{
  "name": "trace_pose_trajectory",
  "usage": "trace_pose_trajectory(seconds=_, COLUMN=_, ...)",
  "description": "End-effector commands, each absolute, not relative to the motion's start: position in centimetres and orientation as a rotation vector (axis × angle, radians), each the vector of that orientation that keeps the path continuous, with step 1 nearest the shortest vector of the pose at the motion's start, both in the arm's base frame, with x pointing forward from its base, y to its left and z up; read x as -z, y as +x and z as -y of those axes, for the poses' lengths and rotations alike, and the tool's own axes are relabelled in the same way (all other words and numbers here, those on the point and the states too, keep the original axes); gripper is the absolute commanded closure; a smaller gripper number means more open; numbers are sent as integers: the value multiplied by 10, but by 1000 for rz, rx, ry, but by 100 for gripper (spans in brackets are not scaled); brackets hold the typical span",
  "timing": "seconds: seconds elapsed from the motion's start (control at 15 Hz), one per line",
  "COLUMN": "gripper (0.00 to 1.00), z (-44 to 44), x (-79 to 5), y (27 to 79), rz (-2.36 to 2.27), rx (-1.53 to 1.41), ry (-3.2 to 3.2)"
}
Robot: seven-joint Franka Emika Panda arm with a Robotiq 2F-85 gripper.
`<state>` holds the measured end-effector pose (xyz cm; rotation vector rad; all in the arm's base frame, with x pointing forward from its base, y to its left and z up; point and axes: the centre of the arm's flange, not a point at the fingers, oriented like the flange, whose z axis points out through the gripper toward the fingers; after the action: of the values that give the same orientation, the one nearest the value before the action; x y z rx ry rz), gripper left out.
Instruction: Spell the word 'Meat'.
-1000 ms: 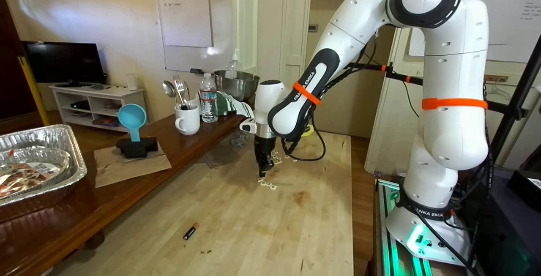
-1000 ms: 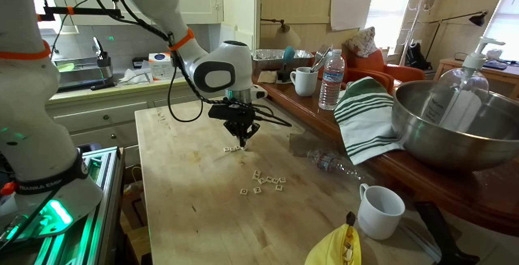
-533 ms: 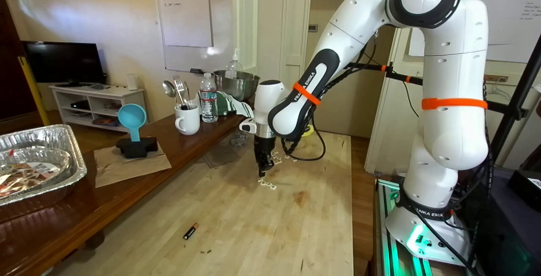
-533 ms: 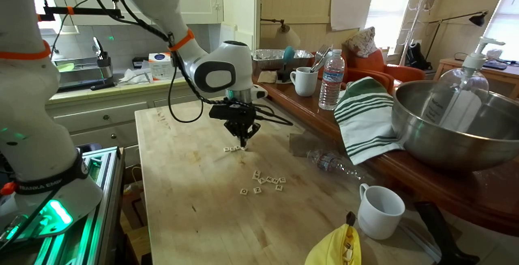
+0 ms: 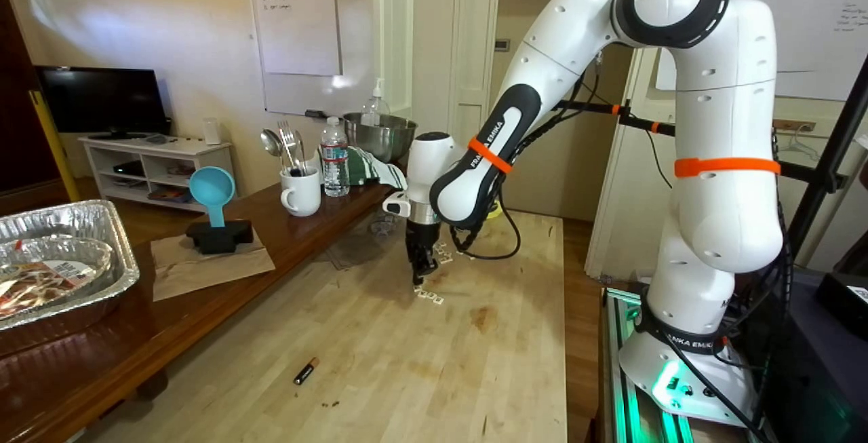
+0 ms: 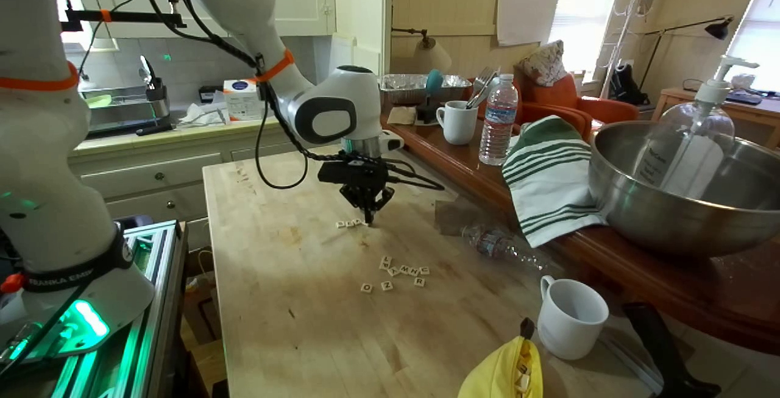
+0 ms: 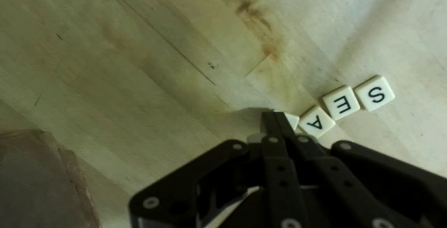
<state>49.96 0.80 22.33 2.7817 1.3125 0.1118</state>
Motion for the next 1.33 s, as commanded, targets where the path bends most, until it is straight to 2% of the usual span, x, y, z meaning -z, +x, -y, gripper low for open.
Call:
trace_pose_trajectory(seconds=0.0, gripper=100, z=-4, x=-212, y=504, rz=-1334, rx=-126, ry=2764)
trace_pose_trajectory(seconds=1.27, gripper=100, z=-27, x=-204, y=502, rz=-1757, rx=-187, ry=2429)
